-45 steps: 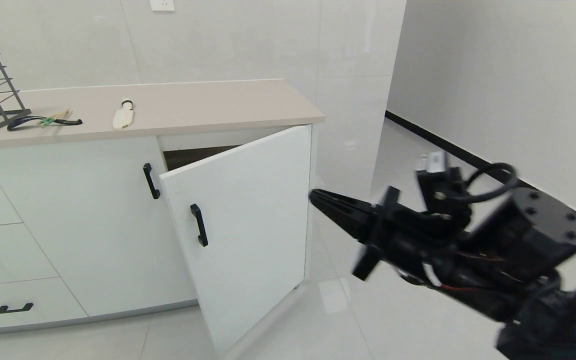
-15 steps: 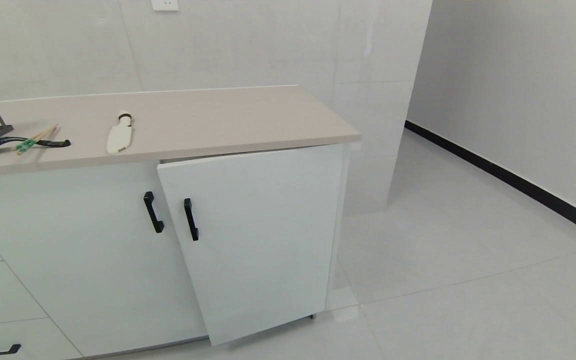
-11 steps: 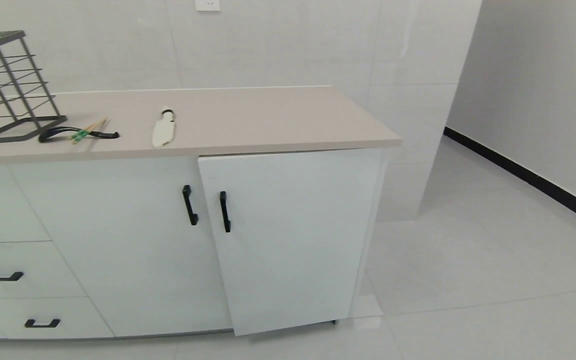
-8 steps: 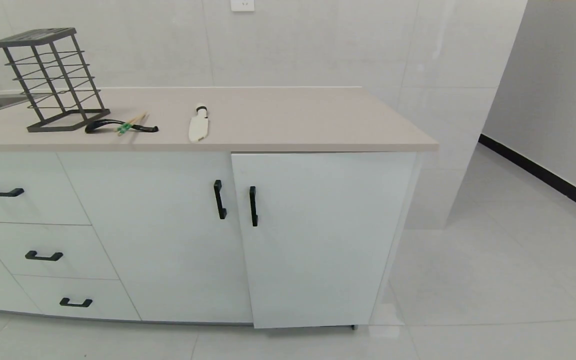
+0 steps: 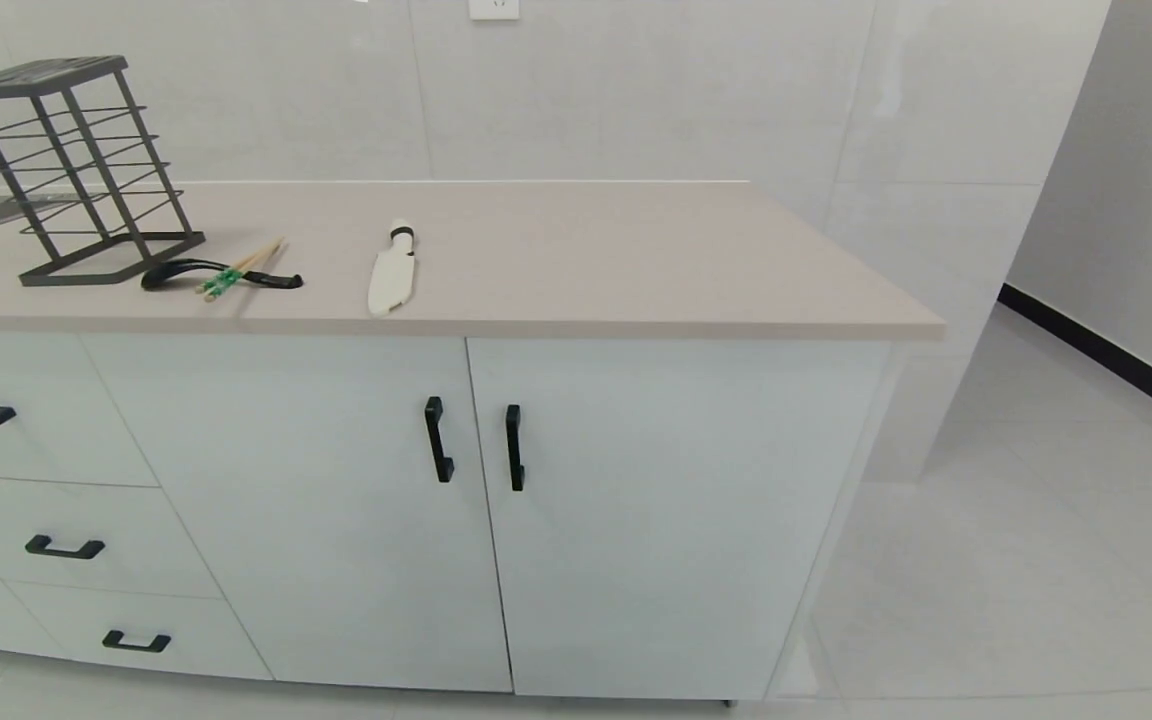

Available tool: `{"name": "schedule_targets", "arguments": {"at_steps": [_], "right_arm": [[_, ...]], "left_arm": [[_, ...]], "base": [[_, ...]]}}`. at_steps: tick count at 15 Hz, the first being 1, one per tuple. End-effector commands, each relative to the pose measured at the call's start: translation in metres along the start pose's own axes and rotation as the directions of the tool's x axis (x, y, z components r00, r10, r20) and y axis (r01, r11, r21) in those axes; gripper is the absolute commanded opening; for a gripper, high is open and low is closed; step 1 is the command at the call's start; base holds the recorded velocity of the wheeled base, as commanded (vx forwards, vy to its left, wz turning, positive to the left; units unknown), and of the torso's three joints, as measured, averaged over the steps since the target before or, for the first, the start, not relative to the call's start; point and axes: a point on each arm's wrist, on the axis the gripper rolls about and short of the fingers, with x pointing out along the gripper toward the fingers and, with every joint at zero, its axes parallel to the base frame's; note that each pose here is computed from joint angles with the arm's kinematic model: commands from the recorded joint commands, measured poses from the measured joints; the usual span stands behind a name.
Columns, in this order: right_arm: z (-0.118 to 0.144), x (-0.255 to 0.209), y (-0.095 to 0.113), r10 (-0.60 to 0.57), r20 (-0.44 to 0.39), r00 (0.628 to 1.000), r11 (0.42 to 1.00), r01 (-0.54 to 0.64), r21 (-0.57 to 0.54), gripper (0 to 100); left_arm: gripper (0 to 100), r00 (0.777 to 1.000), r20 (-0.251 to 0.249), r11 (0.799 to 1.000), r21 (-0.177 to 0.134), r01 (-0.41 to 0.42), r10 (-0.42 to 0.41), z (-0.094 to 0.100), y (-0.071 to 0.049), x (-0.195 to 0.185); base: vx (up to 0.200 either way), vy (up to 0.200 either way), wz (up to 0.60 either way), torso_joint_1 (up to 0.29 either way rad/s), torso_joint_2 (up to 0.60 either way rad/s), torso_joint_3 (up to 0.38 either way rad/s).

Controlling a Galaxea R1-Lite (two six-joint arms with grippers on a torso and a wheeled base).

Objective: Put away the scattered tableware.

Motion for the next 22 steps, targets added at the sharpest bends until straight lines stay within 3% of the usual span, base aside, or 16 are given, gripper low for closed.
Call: {"name": "schedule_targets", "arguments": {"at_steps": [1,3,10,12,19,22], "right_arm": [[0.0000,0.0002,0.0000,0.004,-0.001,1.000,1.000,-0.004,0.001,0],[0.0000,0.0002,0.0000,0.002,-0.002,1.000,1.000,-0.002,0.006,0],[0.0000,0.0002,0.0001,0.005,-0.001,1.000,1.000,-0.005,-0.026,0],[-0.0002,0.0002,0.0000,0.002,-0.003,1.000,0.995,-0.003,-0.102,0],[-0.0002,0.0002,0.0000,0.002,-0.003,1.000,0.995,-0.003,-0.099,0],[-0.0004,0.0002,0.0000,0.001,-0.005,1.000,0.995,-0.001,-0.097,0]], "left_arm": [[100,1.000,0.001,1.000,0.024,-0.001,0.001,0.0000,0.0000,0.0000],[100,1.000,0.001,0.996,0.091,0.002,-0.002,0.0000,-0.0001,0.0000],[100,1.000,-0.001,0.996,0.089,0.008,-0.008,-0.0002,-0.0002,0.0000],[100,1.000,-0.001,0.996,0.089,0.008,-0.008,-0.0002,-0.0002,0.0000],[100,1.000,-0.001,0.996,0.087,0.007,-0.007,-0.0001,-0.0001,0.0000],[100,1.000,-0.001,0.997,0.079,0.008,-0.008,0.0001,-0.0002,-0.0001]], "base": [[0.200,0.200,0.00,0.007,0.01,-0.002],[0.000,0.200,0.00,0.005,0.00,0.002],[0.000,0.200,0.00,0.006,0.00,0.002],[-0.200,0.200,0.00,0.002,0.01,0.007],[-0.200,0.029,0.00,0.002,0.00,0.000],[0.000,0.200,0.00,-0.002,0.00,0.004]]}}
